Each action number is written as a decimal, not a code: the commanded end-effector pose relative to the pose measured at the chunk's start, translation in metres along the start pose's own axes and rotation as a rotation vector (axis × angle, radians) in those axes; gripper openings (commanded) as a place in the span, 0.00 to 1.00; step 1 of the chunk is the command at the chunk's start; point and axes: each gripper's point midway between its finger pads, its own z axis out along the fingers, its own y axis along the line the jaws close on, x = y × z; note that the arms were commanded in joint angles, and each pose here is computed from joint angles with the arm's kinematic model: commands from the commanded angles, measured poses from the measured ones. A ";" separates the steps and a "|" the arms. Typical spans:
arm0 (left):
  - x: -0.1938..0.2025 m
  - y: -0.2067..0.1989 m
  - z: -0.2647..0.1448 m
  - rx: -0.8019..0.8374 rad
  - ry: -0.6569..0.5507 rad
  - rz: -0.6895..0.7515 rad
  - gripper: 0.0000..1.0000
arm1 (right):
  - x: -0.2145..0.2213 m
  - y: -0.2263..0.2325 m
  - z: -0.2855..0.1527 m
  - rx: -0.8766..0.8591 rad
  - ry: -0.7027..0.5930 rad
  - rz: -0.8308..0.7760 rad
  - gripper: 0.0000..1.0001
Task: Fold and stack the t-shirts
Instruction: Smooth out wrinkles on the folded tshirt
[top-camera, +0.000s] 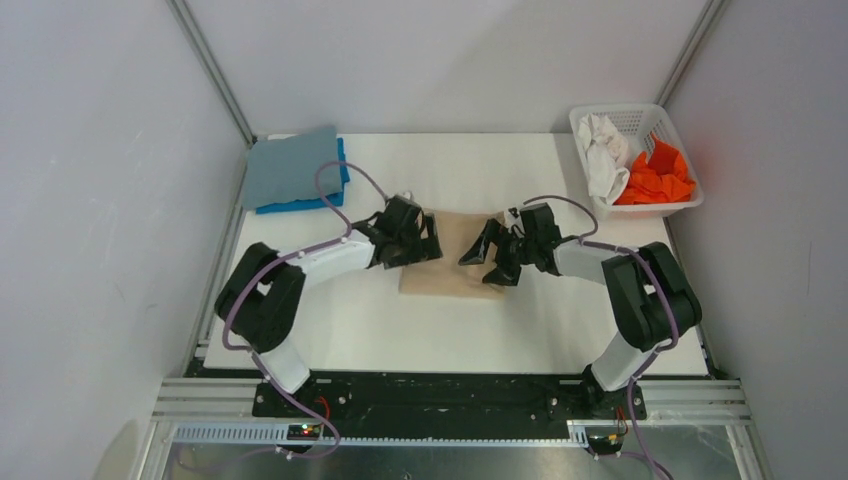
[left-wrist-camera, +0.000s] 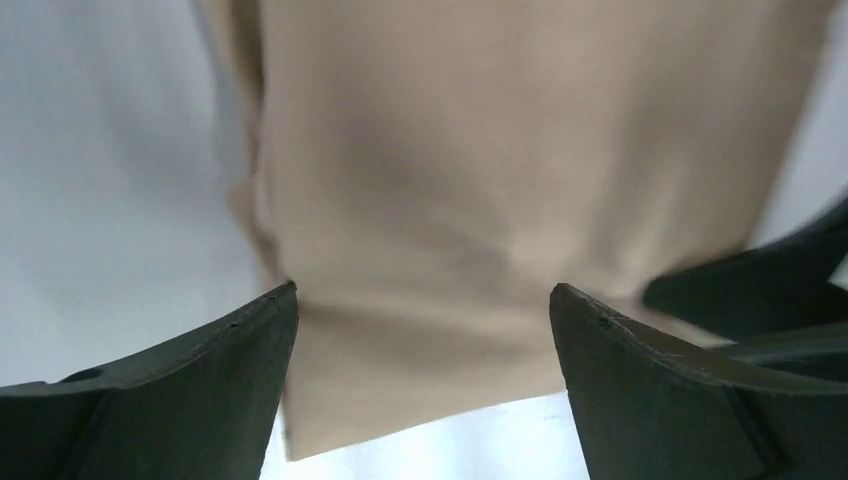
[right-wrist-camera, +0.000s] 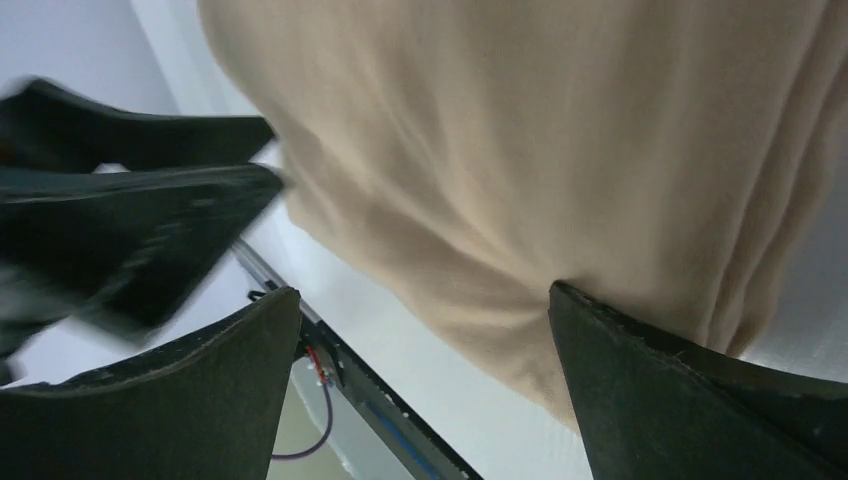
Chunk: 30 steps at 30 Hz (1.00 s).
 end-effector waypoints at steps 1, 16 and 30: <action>0.034 0.022 0.018 -0.029 0.064 -0.052 1.00 | 0.000 -0.032 0.004 0.014 -0.028 0.074 1.00; 0.036 0.028 -0.015 0.035 -0.019 -0.056 1.00 | -0.021 -0.009 -0.069 0.018 -0.228 -0.087 0.99; -0.017 -0.055 -0.059 0.240 -0.128 0.002 1.00 | 0.007 0.030 -0.125 -0.013 -0.342 -0.224 0.99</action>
